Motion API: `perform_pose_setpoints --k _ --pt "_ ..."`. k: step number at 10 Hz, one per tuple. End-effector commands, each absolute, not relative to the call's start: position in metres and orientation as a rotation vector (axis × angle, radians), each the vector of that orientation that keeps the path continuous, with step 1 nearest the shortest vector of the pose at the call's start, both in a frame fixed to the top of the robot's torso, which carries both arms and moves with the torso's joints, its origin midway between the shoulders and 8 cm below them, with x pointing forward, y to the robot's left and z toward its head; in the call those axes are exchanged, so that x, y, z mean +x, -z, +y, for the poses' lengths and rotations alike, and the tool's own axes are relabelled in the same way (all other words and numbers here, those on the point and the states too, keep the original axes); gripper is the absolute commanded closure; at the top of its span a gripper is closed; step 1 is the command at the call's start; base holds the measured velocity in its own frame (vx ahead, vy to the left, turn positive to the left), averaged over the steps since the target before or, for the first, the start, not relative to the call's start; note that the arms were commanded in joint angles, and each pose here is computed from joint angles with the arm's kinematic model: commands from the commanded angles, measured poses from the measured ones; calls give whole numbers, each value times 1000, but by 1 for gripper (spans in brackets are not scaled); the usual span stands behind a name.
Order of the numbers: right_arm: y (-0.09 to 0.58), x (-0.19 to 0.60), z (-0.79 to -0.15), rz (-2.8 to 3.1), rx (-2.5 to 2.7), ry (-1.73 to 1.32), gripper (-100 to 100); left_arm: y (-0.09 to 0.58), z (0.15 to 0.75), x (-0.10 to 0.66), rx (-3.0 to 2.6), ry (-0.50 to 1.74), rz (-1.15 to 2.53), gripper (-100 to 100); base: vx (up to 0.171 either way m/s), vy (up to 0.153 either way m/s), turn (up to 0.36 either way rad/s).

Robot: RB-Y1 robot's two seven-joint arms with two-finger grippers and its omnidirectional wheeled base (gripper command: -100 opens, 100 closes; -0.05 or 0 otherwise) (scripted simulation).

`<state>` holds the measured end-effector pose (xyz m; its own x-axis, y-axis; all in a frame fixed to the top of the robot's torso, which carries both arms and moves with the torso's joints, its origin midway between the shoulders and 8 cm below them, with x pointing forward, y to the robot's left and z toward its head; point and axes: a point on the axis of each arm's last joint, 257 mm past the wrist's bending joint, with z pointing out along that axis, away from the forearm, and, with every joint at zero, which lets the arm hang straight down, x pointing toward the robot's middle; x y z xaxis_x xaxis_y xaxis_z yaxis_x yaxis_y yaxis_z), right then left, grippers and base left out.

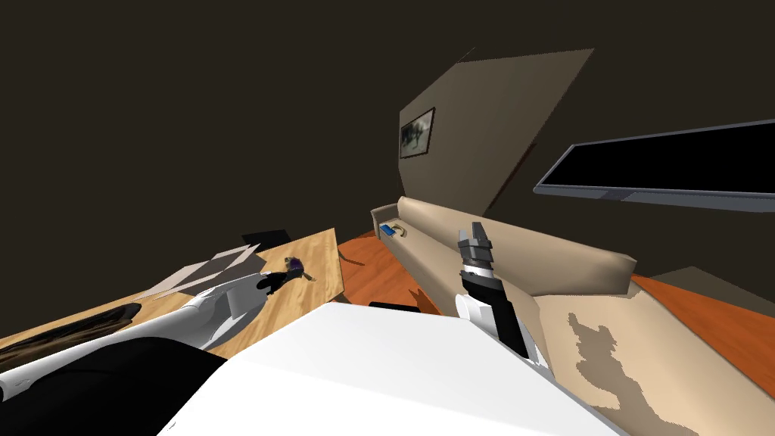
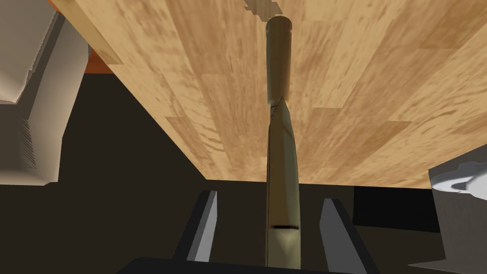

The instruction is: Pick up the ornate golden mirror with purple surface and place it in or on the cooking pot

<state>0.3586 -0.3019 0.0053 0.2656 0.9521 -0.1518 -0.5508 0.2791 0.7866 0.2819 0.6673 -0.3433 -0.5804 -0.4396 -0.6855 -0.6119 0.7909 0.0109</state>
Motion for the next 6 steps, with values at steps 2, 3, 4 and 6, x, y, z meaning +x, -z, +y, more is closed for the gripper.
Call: perform_pose_setpoints --k 2,3,4,6 --pt "-5 359 -302 709 685 -1129 0 344 668 281 -777 -323 2284 100 0 1 7" --pt "-5 359 -302 709 685 -1129 0 343 668 281 -777 -323 2283 100 0 0 0" --pt "-5 359 -302 709 685 -1129 0 343 668 282 -776 -323 2282 100 0 0 0" --pt "-5 359 -302 709 685 -1129 0 335 664 287 -765 -317 2285 100 -12 -15 34"
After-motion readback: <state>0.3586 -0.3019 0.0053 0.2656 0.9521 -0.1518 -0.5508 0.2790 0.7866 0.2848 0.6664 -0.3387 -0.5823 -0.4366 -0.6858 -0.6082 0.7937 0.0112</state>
